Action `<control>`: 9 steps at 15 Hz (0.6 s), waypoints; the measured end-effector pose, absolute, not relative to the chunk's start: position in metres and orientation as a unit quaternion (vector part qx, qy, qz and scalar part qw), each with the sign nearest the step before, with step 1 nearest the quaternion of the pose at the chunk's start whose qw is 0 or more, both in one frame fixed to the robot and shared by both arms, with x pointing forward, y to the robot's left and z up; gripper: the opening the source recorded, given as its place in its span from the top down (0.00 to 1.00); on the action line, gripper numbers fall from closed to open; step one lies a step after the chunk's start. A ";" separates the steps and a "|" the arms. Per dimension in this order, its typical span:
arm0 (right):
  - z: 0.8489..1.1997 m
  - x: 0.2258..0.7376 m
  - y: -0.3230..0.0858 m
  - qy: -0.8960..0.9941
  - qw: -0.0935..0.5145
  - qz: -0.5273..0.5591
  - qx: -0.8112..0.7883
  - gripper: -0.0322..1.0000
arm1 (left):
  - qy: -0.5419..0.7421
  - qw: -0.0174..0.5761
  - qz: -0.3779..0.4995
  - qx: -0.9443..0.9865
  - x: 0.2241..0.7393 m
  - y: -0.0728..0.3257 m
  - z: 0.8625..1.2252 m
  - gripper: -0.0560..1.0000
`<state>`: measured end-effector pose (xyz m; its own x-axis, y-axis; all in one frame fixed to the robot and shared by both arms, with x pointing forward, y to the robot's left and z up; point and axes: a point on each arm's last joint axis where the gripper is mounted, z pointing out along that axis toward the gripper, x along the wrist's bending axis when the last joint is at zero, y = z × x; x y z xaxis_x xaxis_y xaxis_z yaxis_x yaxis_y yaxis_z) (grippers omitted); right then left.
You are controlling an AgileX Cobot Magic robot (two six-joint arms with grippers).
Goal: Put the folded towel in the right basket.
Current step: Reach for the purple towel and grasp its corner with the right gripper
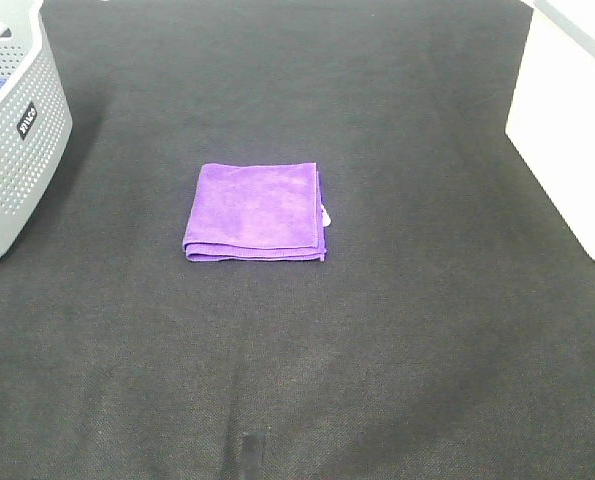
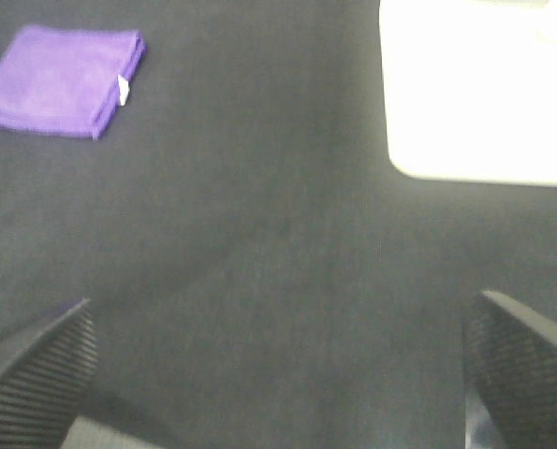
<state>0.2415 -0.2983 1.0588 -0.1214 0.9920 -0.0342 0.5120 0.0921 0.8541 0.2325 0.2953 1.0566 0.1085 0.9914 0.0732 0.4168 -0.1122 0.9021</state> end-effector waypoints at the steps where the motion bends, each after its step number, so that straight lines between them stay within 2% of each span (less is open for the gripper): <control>1: 1.072 0.253 -0.296 0.670 0.313 0.339 0.582 0.03 | 0.549 0.378 0.380 0.641 0.233 0.295 1.057 0.01; 2: 1.072 0.253 -0.296 0.670 0.313 0.339 0.582 0.03 | 0.549 0.378 0.380 0.641 0.233 0.295 1.057 0.01; 3: 1.106 0.295 -0.288 0.692 0.250 0.307 0.603 0.03 | 0.549 0.378 0.380 0.641 0.233 0.295 1.057 0.01; 4: 1.106 0.295 -0.288 0.692 0.250 0.307 0.603 0.03 | 0.549 0.378 0.380 0.641 0.233 0.295 1.057 0.01; 6: 1.130 0.346 -0.280 0.705 0.199 0.284 0.619 0.03 | 0.549 0.378 0.380 0.641 0.233 0.295 1.057 0.01; 9: 1.136 0.409 -0.268 0.713 0.138 0.262 0.635 0.03 | 0.549 0.378 0.380 0.641 0.233 0.295 1.057 0.01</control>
